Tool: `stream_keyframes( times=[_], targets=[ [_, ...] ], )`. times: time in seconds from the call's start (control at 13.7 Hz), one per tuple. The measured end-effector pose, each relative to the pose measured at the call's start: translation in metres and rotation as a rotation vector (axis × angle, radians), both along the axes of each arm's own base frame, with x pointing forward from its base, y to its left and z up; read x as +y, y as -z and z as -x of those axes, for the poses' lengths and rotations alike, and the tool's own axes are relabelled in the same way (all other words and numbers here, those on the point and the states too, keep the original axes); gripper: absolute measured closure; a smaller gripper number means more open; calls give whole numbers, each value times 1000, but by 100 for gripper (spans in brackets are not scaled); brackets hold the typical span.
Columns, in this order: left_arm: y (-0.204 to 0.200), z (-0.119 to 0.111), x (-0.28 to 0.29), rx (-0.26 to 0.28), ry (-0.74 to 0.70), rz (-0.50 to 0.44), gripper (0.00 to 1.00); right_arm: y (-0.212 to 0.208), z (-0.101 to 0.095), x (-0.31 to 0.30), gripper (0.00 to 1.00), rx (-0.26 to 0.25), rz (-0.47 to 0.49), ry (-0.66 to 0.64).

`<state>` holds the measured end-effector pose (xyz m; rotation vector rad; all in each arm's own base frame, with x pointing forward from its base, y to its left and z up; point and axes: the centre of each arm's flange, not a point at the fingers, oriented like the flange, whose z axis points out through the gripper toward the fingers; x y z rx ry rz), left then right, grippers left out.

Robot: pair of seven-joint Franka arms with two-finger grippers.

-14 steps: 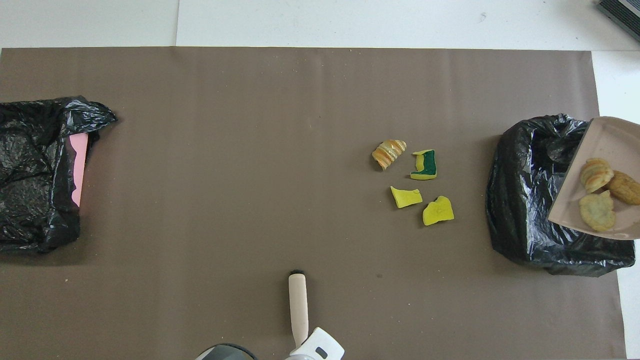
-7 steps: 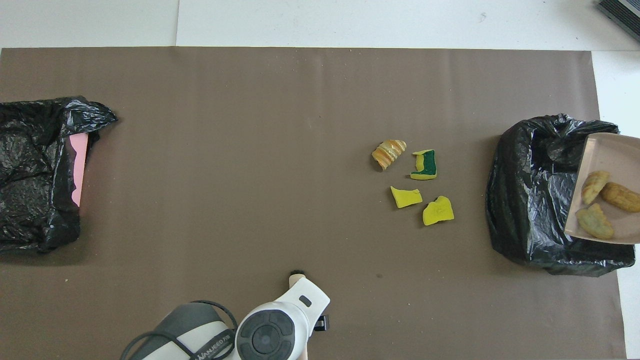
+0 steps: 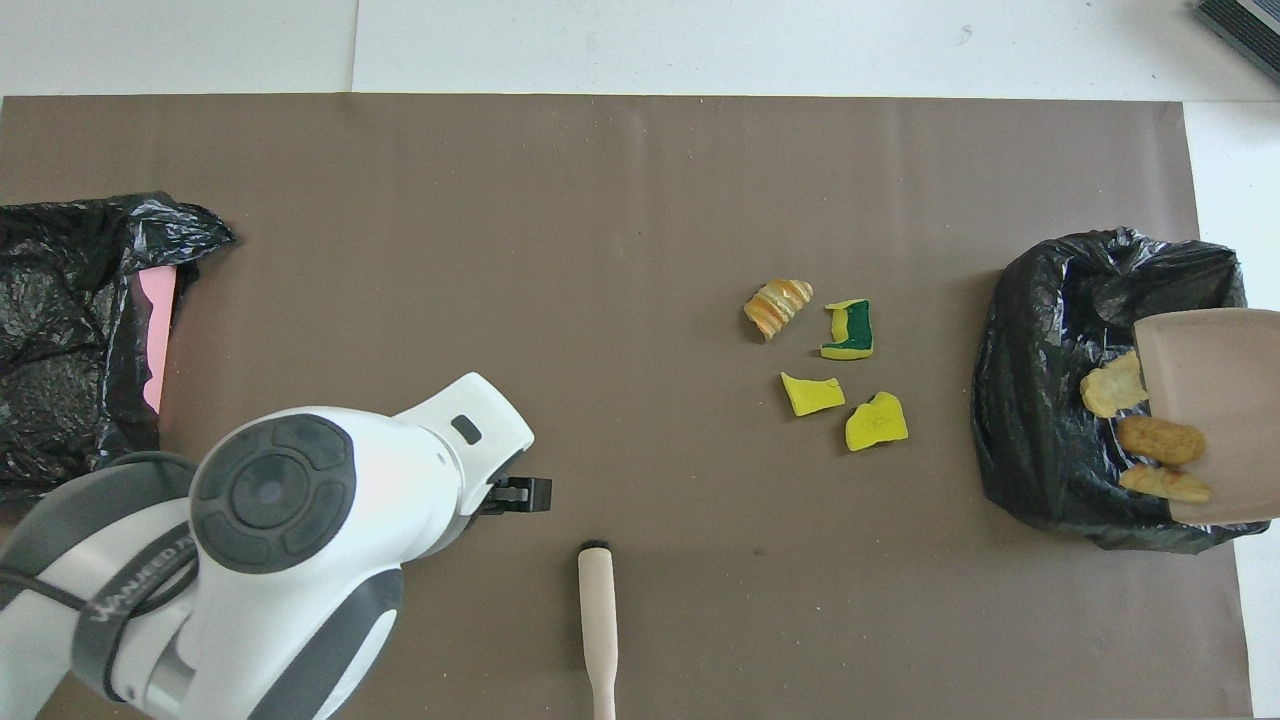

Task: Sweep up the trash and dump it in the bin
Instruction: 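Tip the dustpan into the bag while the left gripper sets the brush down, then carry the empty dustpan back to the mat center with the right gripper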

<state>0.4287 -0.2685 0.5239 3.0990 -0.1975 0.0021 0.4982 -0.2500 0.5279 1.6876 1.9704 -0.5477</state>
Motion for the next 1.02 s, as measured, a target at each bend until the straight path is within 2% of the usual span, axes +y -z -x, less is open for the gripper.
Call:
stream_keyframes(
  times=[0.29, 0.44, 0.66, 0.8, 1.02],
  targets=[
    [-83, -47, 81, -85, 62, 2, 0, -2, -7, 12, 69, 37, 48, -89],
    [-121, -59, 130, -103, 90, -4, 0, -9, -6, 8, 69, 32, 63, -88],
    [-161, -60, 177, -95, 108, -15, 0, -44, 0, 1, 69, -18, 92, -63],
    [-176, -68, 194, -77, 83, -17, 0, -77, 14, -2, 69, -64, 101, 23],
    [-181, -92, 208, -39, 59, -19, 0, -104, 30, 10, 69, -141, 21, 181]
  ],
)
